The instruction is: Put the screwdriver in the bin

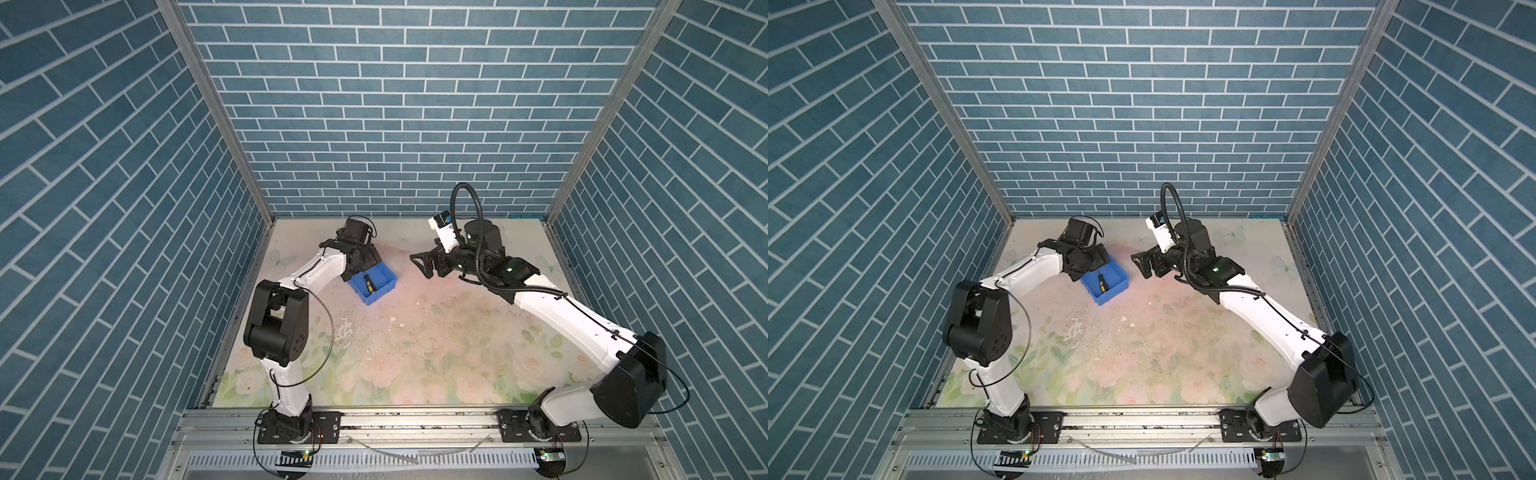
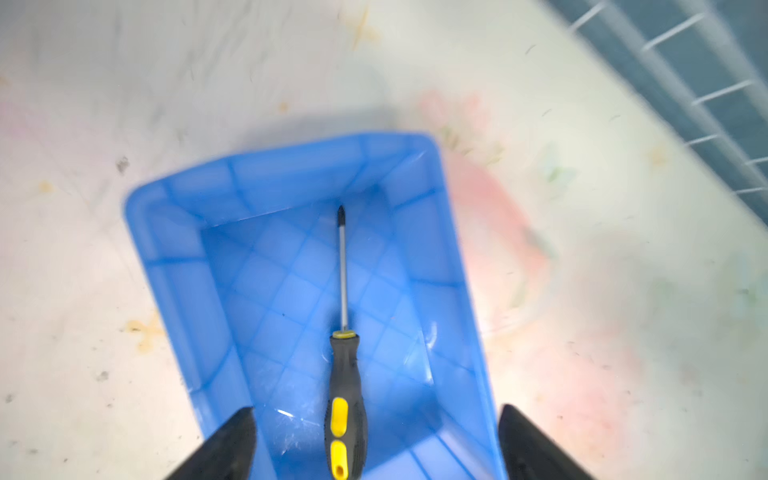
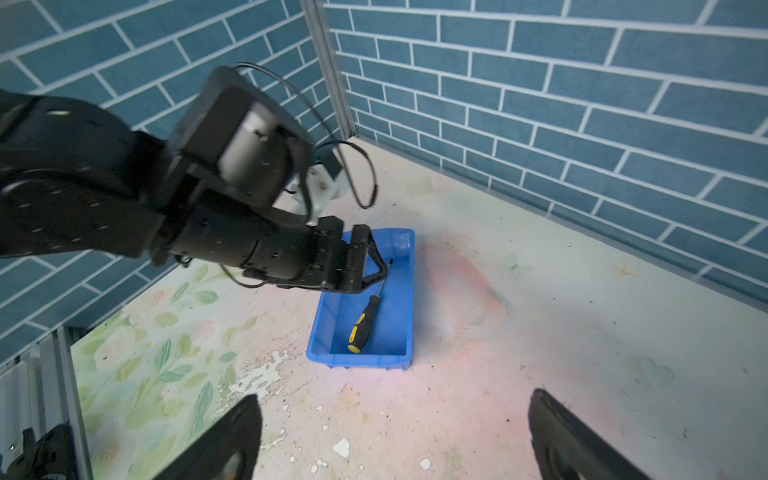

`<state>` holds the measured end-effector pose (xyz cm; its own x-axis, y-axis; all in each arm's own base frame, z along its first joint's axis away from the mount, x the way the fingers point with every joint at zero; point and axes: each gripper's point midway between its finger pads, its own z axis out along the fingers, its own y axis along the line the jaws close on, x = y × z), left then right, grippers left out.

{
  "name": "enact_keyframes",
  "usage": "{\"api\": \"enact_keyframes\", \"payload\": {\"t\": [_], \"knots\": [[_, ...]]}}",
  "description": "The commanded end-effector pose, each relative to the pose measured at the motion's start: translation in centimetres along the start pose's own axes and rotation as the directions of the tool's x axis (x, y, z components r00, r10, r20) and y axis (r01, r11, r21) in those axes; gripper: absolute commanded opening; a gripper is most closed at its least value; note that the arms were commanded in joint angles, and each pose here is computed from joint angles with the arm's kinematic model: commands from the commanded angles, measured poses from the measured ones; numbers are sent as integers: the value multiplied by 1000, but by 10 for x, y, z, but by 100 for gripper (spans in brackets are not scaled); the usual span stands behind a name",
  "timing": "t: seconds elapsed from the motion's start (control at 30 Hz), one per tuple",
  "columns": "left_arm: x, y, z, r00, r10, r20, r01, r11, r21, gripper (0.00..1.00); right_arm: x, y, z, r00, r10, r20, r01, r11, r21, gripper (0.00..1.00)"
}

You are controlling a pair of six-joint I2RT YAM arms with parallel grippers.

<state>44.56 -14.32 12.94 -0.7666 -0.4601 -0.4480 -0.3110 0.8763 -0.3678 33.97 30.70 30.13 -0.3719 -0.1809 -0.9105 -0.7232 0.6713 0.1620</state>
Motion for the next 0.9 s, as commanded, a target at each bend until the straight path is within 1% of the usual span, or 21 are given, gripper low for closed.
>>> {"api": "enact_keyframes", "payload": {"t": [0.0,0.1,0.2,0.3,0.37,0.43,0.5,0.63,0.67,0.8,0.87], "knots": [[-13,-1,-21,990,105,96,-107,994,17,100,-10,-19,-10,995,70,77,-74,996,50,99],[-20,2,-45,967,172,189,-180,983,26,100,-12,-42,-20,986,116,118,-131,984,124,99],[-26,7,-68,927,235,290,-255,967,30,100,-11,-77,-35,960,201,194,-242,945,220,99],[-28,12,-90,868,296,399,-334,942,28,100,-3,-110,-52,936,252,247,-321,899,298,99],[-27,18,-101,815,344,466,-393,919,9,100,8,-131,-64,933,246,261,-336,857,391,99],[-28,33,-108,777,363,514,-396,917,-50,100,20,-150,-77,939,217,268,-326,813,482,99],[-26,47,-108,751,406,520,-420,902,-99,100,39,-169,-89,947,192,259,-308,774,553,99],[-15,75,-99,684,526,505,-507,841,-190,100,85,-206,-113,966,129,224,-249,697,673,98],[-11,84,-96,672,544,502,-516,831,-210,100,100,-215,-117,971,120,206,-231,676,700,97],[-2,121,-80,681,571,459,-506,819,-269,100,152,-249,-130,976,157,153,-218,597,772,97],[2,135,-71,662,594,456,-515,803,-299,100,175,-265,-135,975,167,144,-213,551,807,97]]}}
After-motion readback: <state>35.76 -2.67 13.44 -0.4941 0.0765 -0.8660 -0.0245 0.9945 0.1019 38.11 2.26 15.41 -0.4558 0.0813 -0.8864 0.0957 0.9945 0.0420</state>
